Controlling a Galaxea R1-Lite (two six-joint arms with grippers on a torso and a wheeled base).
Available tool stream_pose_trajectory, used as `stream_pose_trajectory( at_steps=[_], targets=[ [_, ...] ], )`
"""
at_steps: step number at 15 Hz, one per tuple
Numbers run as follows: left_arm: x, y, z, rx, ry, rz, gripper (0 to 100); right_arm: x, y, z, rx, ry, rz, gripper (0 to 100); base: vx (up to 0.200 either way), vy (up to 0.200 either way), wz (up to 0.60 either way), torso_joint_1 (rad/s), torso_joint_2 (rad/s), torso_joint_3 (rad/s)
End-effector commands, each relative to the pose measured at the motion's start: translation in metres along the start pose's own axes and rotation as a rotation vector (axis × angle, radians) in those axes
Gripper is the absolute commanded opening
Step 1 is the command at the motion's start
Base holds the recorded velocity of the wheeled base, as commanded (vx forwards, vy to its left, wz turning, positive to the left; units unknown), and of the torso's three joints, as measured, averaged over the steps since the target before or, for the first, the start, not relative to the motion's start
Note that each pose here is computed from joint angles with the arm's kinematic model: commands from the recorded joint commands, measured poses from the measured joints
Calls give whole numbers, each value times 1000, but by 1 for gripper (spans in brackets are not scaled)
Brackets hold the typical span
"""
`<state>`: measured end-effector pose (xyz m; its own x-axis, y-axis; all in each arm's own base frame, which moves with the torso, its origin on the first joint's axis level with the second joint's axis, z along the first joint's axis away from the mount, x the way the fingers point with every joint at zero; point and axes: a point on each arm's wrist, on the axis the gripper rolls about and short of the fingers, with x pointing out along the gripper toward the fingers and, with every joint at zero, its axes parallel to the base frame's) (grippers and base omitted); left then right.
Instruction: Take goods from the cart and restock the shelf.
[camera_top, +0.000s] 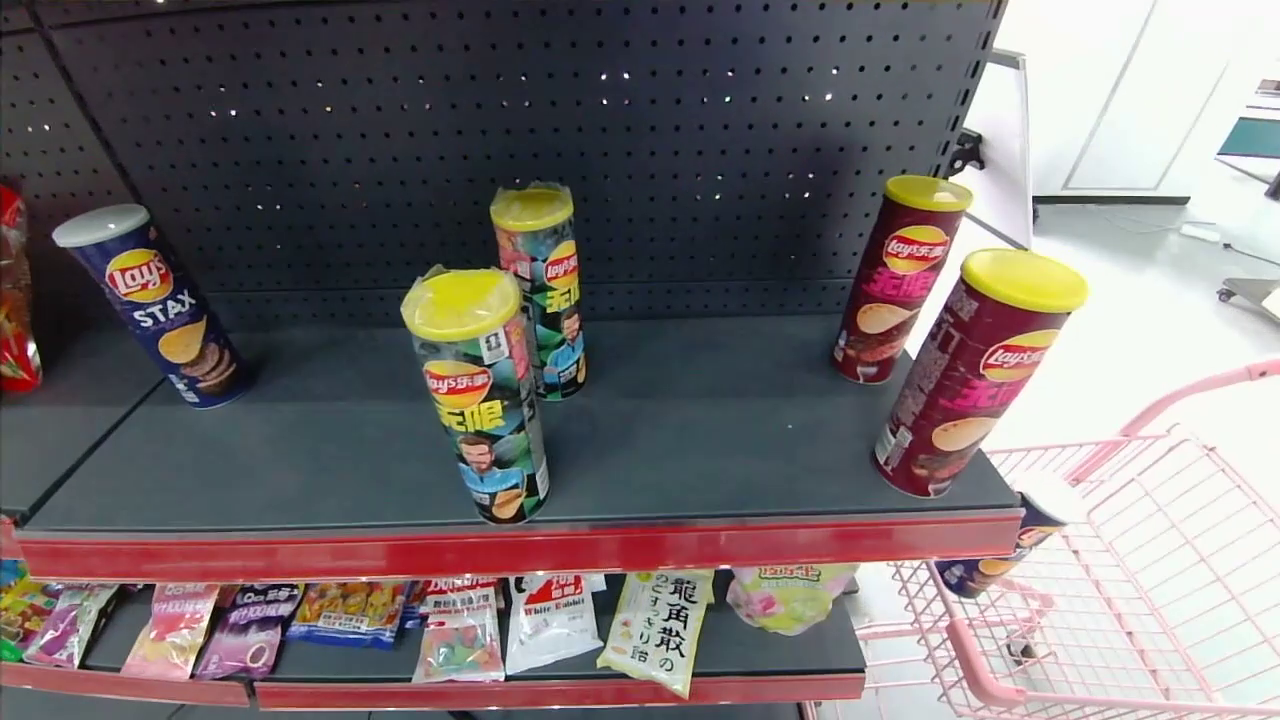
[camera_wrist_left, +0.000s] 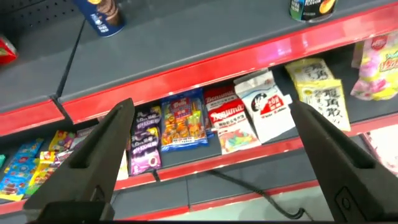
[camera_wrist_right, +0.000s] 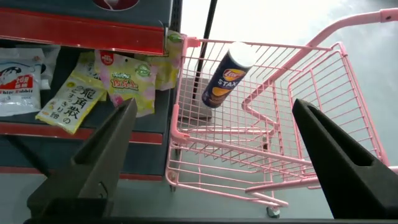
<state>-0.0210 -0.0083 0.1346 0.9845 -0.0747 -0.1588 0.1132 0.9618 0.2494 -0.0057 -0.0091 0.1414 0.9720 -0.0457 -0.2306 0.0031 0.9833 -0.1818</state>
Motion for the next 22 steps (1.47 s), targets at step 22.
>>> stream_pose_trajectory(
  at_steps=[22],
  targets=[
    [-4,-1,-2,13,-28,3,100,1,0,-3,-11,7,0,100,18,-73,0,2,3,0]
  ],
)
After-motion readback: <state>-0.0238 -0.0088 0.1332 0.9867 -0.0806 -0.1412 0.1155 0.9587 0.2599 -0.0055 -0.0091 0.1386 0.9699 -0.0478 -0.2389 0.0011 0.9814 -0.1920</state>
